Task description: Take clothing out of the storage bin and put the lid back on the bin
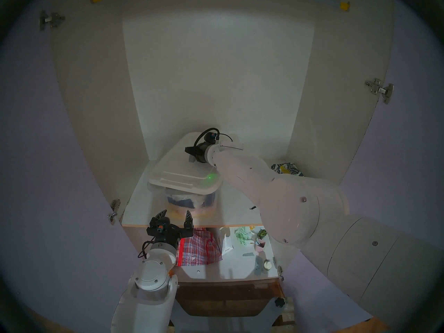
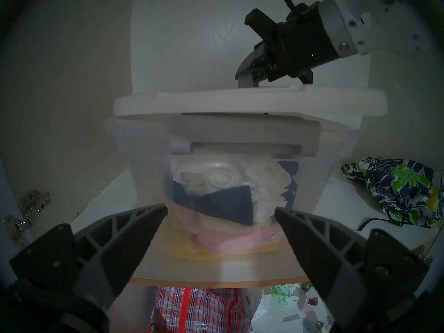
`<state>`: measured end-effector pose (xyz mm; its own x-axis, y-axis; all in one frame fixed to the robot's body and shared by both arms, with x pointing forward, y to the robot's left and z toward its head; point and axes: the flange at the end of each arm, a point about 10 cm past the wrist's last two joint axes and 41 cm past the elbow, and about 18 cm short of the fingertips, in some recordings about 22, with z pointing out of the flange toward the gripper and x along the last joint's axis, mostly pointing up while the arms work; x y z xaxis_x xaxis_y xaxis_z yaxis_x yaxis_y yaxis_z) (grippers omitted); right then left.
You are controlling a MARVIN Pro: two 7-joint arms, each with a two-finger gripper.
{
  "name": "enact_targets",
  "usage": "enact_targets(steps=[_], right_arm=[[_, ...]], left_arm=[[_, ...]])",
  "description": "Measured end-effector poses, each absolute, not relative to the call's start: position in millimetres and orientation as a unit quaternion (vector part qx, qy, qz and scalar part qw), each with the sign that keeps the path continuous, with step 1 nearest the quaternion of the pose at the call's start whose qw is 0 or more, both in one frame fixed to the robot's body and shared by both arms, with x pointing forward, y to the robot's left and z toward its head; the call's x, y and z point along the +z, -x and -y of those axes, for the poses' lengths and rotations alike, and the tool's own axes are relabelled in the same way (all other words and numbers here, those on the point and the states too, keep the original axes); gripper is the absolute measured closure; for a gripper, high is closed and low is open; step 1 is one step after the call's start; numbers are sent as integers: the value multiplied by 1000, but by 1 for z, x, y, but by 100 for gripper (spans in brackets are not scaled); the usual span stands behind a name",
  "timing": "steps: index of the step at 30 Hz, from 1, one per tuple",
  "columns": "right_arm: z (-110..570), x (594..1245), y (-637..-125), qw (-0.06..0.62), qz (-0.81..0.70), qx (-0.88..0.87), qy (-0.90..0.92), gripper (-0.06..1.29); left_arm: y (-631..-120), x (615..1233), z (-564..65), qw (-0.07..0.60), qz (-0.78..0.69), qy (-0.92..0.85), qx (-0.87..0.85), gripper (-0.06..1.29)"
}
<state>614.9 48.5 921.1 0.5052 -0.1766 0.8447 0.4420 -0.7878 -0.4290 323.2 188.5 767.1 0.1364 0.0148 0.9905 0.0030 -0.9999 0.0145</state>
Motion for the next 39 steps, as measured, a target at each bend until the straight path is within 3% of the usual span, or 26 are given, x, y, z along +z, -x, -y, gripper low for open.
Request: enact_targets(steps=[31,32,33,39], right_arm=[[-64,906,-604,286,115,-474,825,124],[-64,904,-603,283,116,-473,826,48],[-63,902,-603,278,119,-472,828,-1],[-63,903,-603,260,125,-478,830,-2]], left_arm=[[-325,762,-189,1,-9,-757,653,2],[-325,762,-189,0,-9,-757,653,2],[-325,762,-189,0,-9,-757,653,2],[-325,762,-188,0,-9,-757,653,2]])
